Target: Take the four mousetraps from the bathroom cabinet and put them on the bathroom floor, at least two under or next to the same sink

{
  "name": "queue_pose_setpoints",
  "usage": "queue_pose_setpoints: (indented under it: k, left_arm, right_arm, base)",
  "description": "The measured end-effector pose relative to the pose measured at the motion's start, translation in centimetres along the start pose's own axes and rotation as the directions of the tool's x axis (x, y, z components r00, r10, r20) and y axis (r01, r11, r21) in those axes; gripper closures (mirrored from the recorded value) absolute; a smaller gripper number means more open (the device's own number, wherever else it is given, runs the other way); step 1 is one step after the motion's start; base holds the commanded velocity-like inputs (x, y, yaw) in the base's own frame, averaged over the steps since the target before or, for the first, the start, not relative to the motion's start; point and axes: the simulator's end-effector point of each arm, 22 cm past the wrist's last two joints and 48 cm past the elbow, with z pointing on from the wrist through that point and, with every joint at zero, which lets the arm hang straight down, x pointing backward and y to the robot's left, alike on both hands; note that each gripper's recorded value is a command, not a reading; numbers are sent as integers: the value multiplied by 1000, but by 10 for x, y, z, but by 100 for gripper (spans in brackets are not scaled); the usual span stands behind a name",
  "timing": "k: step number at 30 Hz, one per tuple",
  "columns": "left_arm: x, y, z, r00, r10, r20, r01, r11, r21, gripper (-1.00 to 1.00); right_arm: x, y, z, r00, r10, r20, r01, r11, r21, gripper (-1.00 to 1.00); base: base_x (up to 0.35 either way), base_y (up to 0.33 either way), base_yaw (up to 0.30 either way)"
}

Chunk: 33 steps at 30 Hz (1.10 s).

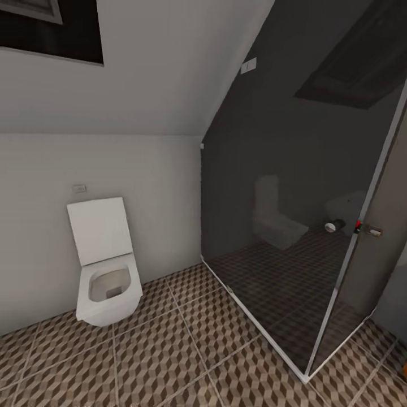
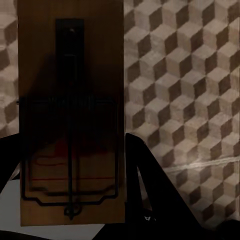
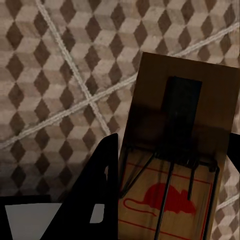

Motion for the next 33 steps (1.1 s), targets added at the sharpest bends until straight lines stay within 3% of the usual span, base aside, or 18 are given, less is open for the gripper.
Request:
queue_pose_setpoints:
  k: [33]
  left_arm:
    - [-6,-5,0,1000,2,12,-2,1000,18,100]
  right_arm:
    - [0,-8,0,1000,1,1,-1,1000,21,100]
  base:
    - [0,0,272]
